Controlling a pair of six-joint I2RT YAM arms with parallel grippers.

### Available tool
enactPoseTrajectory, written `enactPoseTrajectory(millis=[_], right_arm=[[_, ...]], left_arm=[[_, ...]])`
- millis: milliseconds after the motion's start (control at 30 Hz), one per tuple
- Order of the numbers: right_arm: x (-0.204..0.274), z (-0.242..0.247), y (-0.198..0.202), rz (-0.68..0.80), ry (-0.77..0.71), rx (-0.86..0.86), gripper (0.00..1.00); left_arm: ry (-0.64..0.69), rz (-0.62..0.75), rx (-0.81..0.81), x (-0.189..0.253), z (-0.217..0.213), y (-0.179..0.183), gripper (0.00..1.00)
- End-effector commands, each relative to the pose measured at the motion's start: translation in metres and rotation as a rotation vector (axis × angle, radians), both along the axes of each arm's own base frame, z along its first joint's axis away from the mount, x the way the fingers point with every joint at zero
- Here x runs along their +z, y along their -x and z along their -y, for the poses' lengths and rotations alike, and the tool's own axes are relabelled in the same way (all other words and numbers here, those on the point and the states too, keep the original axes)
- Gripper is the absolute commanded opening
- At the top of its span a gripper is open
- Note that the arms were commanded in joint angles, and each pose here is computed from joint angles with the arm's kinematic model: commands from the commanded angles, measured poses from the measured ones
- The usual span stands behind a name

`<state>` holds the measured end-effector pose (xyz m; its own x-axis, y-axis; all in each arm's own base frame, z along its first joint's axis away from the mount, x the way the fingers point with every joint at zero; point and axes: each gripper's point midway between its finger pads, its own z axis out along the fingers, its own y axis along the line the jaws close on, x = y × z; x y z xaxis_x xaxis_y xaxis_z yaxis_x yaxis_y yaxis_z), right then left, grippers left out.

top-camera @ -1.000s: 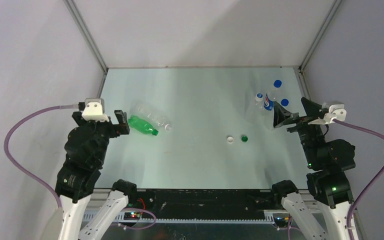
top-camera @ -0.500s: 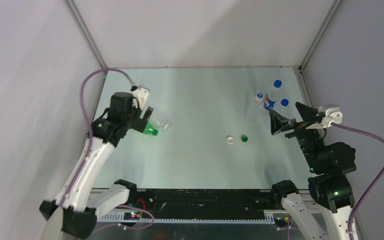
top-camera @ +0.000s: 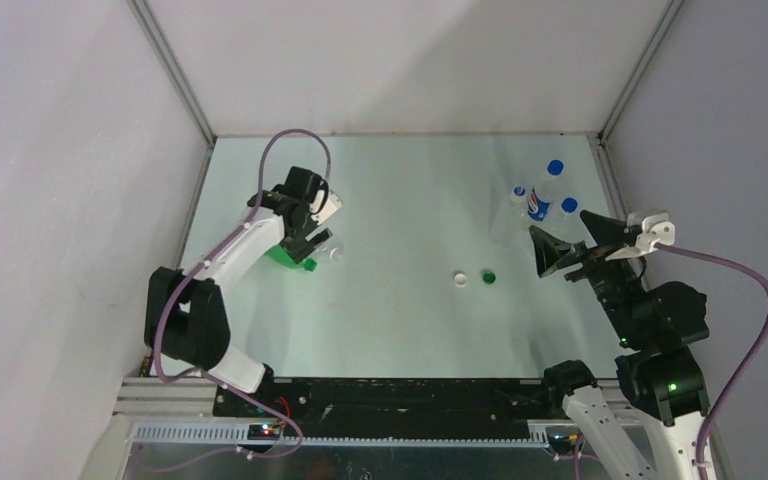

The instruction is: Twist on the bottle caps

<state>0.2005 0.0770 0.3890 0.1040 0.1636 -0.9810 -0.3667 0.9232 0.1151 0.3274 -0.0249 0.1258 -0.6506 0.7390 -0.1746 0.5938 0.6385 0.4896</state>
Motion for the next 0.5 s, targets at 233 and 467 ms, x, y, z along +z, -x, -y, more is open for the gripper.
enactPoseTrajectory(millis=[233, 467], right_arm=[[-0.003, -0.003, -0.006, -0.033, 0.036, 0.011, 0.99], [-0.008, -0.003, -0.017, -0.049, 0.075, -0.004, 0.99]], left_arm=[[0.025, 0.048, -0.106, -0.005, 0.029, -0.058, 1.0], [0.073, -0.043, -0.177, -0.035, 0.054, -0.067, 1.0]])
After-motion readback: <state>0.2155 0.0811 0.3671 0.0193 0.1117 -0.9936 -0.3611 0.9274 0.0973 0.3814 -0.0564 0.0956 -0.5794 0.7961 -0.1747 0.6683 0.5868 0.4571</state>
